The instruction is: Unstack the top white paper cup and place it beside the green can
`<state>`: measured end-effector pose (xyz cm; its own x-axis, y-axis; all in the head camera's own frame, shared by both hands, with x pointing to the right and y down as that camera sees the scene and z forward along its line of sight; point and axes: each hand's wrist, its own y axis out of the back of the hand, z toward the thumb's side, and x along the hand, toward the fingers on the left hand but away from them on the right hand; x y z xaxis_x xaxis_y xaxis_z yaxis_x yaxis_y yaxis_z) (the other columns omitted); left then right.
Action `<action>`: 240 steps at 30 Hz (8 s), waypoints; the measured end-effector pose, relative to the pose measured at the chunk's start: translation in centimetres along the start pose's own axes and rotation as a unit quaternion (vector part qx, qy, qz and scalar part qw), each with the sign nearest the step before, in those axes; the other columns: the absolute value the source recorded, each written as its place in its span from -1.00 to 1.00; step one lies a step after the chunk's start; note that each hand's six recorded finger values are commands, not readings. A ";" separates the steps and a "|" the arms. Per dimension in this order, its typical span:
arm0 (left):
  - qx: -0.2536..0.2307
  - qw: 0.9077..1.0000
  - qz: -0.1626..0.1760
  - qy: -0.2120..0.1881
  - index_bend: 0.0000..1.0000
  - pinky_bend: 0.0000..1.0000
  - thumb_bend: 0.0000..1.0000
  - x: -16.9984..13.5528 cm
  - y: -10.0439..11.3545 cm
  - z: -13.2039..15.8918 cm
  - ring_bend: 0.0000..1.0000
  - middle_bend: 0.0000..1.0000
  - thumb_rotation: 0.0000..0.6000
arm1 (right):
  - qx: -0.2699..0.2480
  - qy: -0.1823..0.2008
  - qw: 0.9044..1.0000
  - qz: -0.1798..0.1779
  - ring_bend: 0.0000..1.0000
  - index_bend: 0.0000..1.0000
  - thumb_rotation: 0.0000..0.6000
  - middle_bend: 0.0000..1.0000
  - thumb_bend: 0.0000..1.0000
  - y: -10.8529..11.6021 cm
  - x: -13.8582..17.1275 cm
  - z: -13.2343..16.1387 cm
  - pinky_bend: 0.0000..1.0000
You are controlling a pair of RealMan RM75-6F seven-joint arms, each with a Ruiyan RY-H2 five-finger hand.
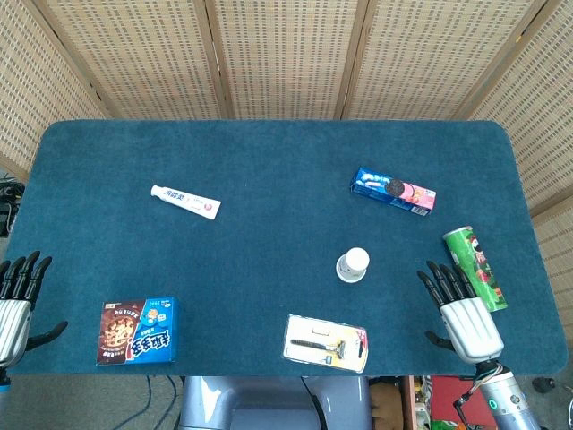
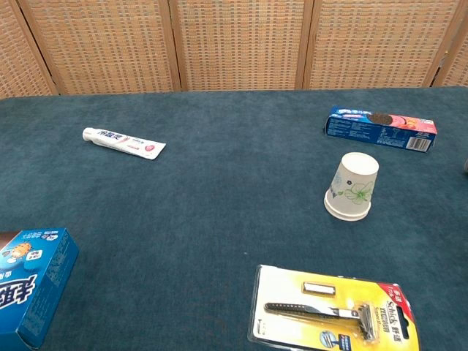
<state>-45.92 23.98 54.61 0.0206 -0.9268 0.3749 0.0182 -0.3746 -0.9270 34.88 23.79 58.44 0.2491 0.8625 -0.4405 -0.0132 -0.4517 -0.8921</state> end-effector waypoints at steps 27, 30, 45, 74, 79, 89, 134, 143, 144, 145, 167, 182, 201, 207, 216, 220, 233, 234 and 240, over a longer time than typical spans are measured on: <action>-0.001 1.000 -0.006 -0.008 -1.00 -1.00 -1.00 -0.2 -0.1 0.2 -1.00 -1.00 1.00 | -0.008 0.003 1.000 -0.001 -1.00 -1.00 1.00 -1.00 -1.00 0.2 0.2 0.2 -1.00; -0.005 1.000 -0.001 -0.007 -1.00 -1.00 -1.00 -0.2 0.2 0.1 -1.00 -1.00 1.00 | -0.008 0.007 1.000 -0.009 -1.00 -1.00 1.00 -1.00 -1.00 0.4 0.1 0.3 -1.00; -0.002 1.000 -0.010 -0.005 -1.00 -1.00 -1.00 -0.1 0.0 0.1 -1.00 -1.00 1.00 | 0.015 0.061 0.998 0.014 -1.00 -0.69 1.00 -1.00 -0.90 3.5 -5.8 2.7 -1.00; 0.000 1.000 -0.014 -0.008 -1.00 -1.00 -1.00 0.1 -0.5 0.3 -1.00 -1.00 1.00 | 0.139 0.114 0.972 0.153 -1.00 -0.50 1.00 -0.90 -0.25 1.6 -17.3 12.2 -1.00; 0.001 1.000 -0.016 -0.010 -1.00 -1.00 -1.00 0.2 -0.6 0.4 -1.00 -1.00 1.00 | 0.166 0.089 0.967 0.169 -1.00 -0.44 1.00 -0.84 -0.24 1.4 -18.2 11.9 -1.00; 0.002 1.000 -0.016 -0.012 -1.00 -1.00 -1.00 0.1 -0.7 0.6 -1.00 -1.00 1.00 | 0.198 0.061 0.963 0.175 -1.00 -0.36 1.00 -0.77 -0.21 2.3 -18.7 11.4 -0.98; 0.002 1.000 -0.017 -0.015 -1.00 -1.00 -1.00 0.2 -0.7 0.6 -1.00 -1.00 1.00 | 0.170 0.048 0.972 0.155 -1.00 -0.30 1.00 -0.72 -0.14 1.0 -19.5 11.1 -0.95; 0.002 1.000 -0.017 -0.018 -1.00 -1.00 -1.00 0.1 -0.7 0.8 -1.00 -1.00 1.00 | 0.175 0.047 0.971 0.155 -1.00 -0.28 1.00 -0.71 -0.14 0.9 -19.7 11.1 -0.94; 0.003 1.000 -0.017 -0.019 -1.00 -1.00 -1.00 0.1 -0.7 0.8 -1.00 -1.00 1.00 | 0.175 0.047 0.971 0.156 -1.00 -0.28 1.00 -0.71 -0.14 0.8 -19.7 11.2 -0.94; 0.003 1.000 -0.017 -0.020 -1.00 -1.00 -1.00 0.1 -0.7 0.8 -1.00 -1.00 1.00 | 0.174 0.047 0.971 0.156 -1.00 -0.28 1.00 -0.71 -0.14 0.8 -19.7 11.2 -0.94; 0.003 1.000 -0.017 -0.022 -1.00 -1.00 -1.00 0.1 -0.8 0.9 -1.00 -1.00 1.00 | 0.177 0.047 0.971 0.152 -1.00 -0.09 1.00 -0.61 -0.14 0.2 -20.1 11.8 -0.89; 0.003 1.000 -0.017 -0.022 -1.00 -1.00 -1.00 0.1 -0.7 0.9 -1.00 -1.00 1.00 | 0.190 0.049 0.971 0.137 -1.00 -0.04 1.00 -0.59 -0.13 1.5 -20.0 12.2 -0.88; -0.004 1.000 -0.011 -0.022 -1.00 -1.00 -1.00 -0.1 -0.3 0.7 -1.00 -1.00 1.00 | 0.245 0.038 0.963 0.106 -1.00 -0.03 1.00 -0.57 -0.12 7.2 -19.0 13.2 -0.86; -0.010 1.000 -0.007 -0.022 -1.00 -1.00 -1.00 -0.2 0.0 0.4 -1.00 -1.00 1.00 | 0.270 0.033 0.959 0.084 -1.00 -0.03 1.00 -0.57 -0.12 10.1 -18.5 14.6 -0.85; -0.011 1.000 -0.005 -0.026 -1.00 -1.00 -1.00 -0.4 0.1 0.5 -1.00 -1.00 1.00 | 0.299 -0.004 0.951 0.075 -1.00 -0.03 1.00 -0.57 -0.11 10.9 -19.4 12.8 -0.85; -0.006 1.000 -0.009 -0.029 -1.00 -1.00 -1.00 -0.4 -0.2 0.7 -1.00 -1.00 1.00 | 0.300 -0.029 0.950 0.087 -1.00 -0.03 1.00 -0.57 -0.11 9.9 -19.9 10.2 -0.85; -0.004 0.999 -0.007 -0.031 -1.00 -1.00 -1.00 -0.5 -0.3 1.1 -1.00 -1.00 1.00 | 0.237 -0.085 0.957 0.143 -1.00 -0.03 1.00 -0.61 -0.11 5.2 -19.6 2.2 -0.85; -0.004 0.999 -0.008 -0.031 -1.00 -1.00 -1.00 -0.5 -0.3 1.1 -1.00 -1.00 1.00 | 0.226 -0.088 0.959 0.147 -1.00 -0.03 1.00 -0.62 -0.11 4.8 -19.5 1.7 -0.85; -0.006 0.999 -0.009 -0.032 -1.00 -1.00 -1.00 -0.5 -0.4 1.1 -1.00 -1.00 1.00 | 0.179 -0.097 0.964 0.168 -1.00 -0.03 1.00 -0.65 -0.11 2.6 -18.8 -0.3 -0.85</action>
<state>-44.79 24.61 54.79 0.0843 -0.9162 0.3917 0.0080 -0.3925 -0.9197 30.48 6.29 64.40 -0.0139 0.7230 -0.6907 -0.4039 -0.6360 -0.6576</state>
